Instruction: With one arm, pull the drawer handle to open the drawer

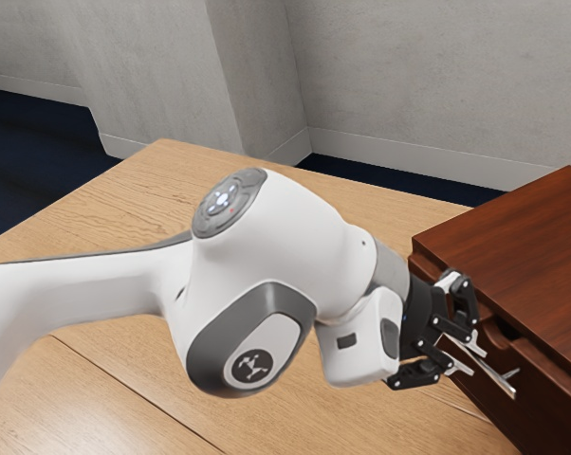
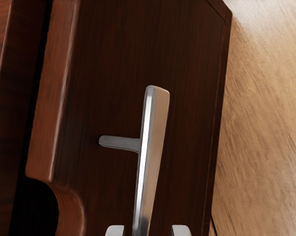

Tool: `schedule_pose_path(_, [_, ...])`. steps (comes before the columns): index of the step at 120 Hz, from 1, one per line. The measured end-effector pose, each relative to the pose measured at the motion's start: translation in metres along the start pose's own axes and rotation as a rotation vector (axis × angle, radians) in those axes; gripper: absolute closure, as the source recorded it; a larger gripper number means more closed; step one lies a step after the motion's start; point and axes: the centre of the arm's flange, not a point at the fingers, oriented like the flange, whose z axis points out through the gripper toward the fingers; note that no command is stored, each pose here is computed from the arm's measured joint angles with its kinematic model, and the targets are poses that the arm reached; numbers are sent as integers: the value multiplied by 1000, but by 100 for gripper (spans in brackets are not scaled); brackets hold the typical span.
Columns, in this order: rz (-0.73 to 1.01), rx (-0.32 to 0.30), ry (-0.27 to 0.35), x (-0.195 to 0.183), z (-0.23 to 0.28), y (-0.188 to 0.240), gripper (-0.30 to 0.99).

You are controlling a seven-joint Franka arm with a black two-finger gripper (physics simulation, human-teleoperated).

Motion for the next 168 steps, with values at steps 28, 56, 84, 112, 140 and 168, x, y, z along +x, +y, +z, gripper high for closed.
schedule_pose_path(28, [-2, -1, 16, 1, -6, 6, 67])
schedule_pose_path(56, [-5, -11, 20, 0, -6, 13, 67])
schedule_pose_path(84, [-9, -18, 29, -2, -9, 20, 67])
schedule_pose_path(112, [25, -14, 18, -3, -15, 23, 68])
schedule_pose_path(140, [72, -18, 0, -4, -18, 32, 68])
schedule_pose_path(168, [89, -17, 9, -2, -24, 39, 68])
